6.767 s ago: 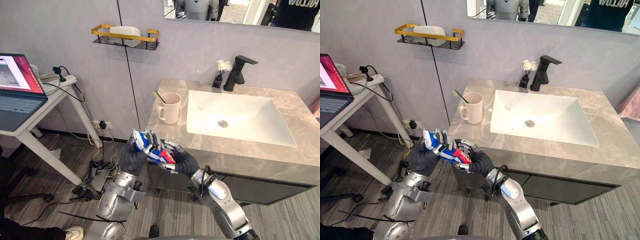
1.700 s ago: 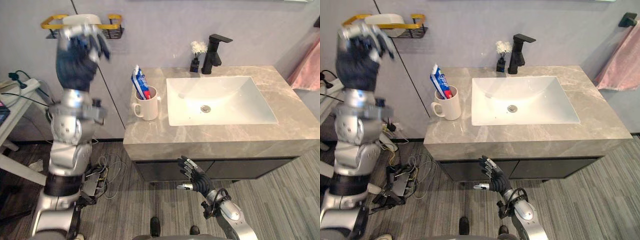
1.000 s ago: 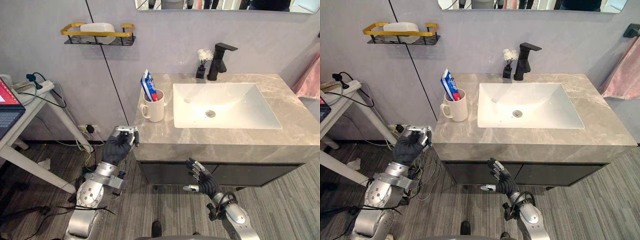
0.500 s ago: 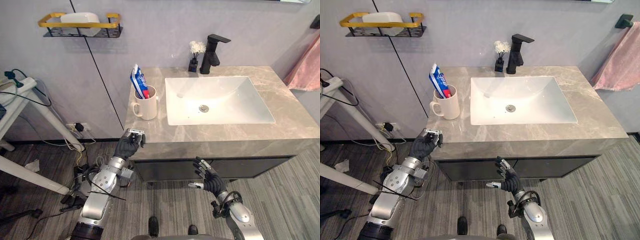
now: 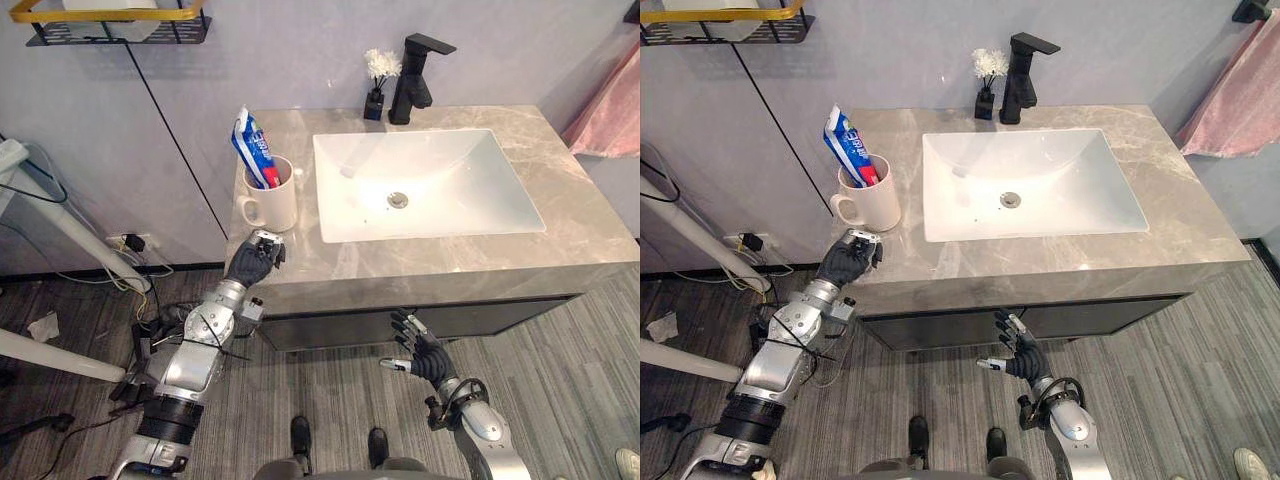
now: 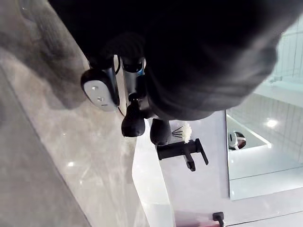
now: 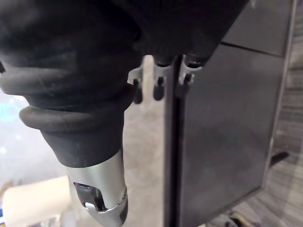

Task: Organize washtable

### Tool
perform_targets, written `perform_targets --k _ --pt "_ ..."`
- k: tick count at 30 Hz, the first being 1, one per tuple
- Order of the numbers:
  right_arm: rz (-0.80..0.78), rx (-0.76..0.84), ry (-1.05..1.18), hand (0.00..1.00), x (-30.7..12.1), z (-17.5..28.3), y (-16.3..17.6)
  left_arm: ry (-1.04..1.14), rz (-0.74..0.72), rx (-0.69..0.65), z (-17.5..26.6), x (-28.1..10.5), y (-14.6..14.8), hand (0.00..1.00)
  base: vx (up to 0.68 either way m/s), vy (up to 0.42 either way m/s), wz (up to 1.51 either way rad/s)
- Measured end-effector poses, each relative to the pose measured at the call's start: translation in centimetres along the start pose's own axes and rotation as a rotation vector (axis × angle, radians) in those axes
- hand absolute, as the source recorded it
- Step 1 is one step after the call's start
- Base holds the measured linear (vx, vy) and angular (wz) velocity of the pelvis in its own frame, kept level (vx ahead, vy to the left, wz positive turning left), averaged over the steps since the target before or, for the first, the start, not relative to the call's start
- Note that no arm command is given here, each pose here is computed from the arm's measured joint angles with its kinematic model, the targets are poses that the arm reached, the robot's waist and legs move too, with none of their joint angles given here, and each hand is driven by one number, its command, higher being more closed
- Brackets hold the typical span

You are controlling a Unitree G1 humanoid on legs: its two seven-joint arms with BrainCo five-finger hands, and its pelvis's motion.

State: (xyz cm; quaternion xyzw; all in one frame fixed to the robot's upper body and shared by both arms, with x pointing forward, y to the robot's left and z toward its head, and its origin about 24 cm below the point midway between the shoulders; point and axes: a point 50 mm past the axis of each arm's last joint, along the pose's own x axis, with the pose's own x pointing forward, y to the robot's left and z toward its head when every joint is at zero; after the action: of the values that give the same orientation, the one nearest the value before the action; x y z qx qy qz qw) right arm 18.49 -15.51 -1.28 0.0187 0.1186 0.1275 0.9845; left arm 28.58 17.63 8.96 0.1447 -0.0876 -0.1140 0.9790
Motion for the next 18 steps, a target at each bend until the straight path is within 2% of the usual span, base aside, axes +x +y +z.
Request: perform_targets --k 9,18 --pt "0.011 -0.005 -0.017 0.00 0.4 0.4 0.2 -0.029 0.039 0.072 1.3 2.1 2.0 1.00 0.00 0.000 0.00" --pt "0.012 -0.006 -0.020 0.00 0.5 0.5 0.2 -0.049 0.069 0.080 1.9 2.7 2.6 1.00 0.01 0.001 0.00"
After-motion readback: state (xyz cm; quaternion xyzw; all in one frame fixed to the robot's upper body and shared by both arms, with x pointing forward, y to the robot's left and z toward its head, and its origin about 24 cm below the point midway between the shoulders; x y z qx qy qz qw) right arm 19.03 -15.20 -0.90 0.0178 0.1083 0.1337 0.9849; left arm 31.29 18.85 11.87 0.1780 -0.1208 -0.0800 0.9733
